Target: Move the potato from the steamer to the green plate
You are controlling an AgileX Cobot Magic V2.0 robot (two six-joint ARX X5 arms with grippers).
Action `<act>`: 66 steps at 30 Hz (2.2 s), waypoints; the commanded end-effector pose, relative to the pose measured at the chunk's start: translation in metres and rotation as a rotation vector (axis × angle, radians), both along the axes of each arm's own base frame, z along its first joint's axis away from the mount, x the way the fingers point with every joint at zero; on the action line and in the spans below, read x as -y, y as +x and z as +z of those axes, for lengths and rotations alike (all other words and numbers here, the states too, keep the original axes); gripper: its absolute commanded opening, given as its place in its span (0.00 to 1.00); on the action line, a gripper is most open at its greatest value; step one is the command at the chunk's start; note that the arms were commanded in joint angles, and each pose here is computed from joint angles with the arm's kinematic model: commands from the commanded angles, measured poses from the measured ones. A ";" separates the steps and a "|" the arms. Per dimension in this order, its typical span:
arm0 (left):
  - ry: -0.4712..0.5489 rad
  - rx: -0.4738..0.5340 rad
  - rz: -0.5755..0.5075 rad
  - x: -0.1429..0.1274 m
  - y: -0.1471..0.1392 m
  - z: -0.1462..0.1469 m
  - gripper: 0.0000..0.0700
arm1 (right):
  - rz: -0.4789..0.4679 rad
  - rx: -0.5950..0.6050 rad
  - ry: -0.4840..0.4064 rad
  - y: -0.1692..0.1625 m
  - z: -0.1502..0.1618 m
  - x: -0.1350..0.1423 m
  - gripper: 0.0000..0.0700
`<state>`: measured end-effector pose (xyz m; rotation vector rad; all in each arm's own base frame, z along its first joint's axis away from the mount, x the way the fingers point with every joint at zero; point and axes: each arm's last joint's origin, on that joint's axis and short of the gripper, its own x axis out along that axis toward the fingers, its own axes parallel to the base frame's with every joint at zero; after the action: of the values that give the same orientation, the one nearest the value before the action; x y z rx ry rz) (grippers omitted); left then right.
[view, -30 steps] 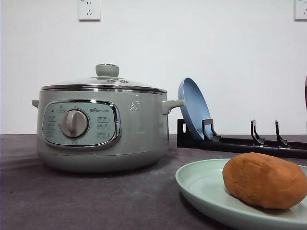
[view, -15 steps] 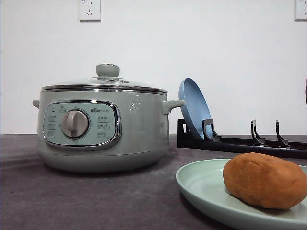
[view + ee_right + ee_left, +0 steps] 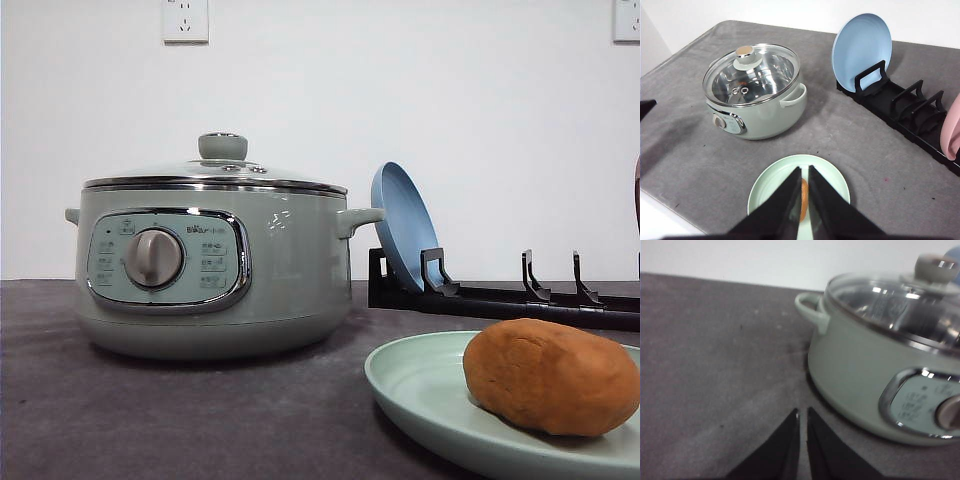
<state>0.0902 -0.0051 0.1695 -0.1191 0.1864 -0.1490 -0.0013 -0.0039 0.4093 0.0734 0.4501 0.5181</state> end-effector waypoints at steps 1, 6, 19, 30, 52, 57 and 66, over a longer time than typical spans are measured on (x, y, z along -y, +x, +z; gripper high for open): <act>0.002 0.024 0.027 -0.001 0.000 -0.001 0.03 | 0.011 0.021 0.010 -0.001 0.004 0.001 0.02; 0.009 0.024 0.073 -0.002 0.004 -0.013 0.03 | 0.011 0.021 0.010 -0.001 0.004 0.001 0.02; 0.000 0.029 0.057 0.000 0.006 -0.017 0.03 | 0.010 0.021 0.010 -0.001 0.004 0.001 0.02; 0.000 0.029 0.057 0.000 0.006 -0.017 0.03 | 0.010 0.021 0.010 -0.001 0.004 0.001 0.02; 0.000 0.029 0.057 0.000 0.006 -0.017 0.03 | -0.543 0.352 -0.044 0.081 -0.135 -0.008 0.01; 0.000 0.029 0.057 0.000 0.006 -0.017 0.03 | -0.561 0.468 -0.049 0.091 -0.193 -0.007 0.01; 0.000 0.029 0.057 0.000 0.006 -0.017 0.03 | -0.516 0.421 -0.067 0.098 -0.244 -0.008 0.01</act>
<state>0.0947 -0.0049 0.1573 -0.1216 0.1527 -0.0955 0.0966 0.0039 0.1650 0.0210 0.0402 0.0030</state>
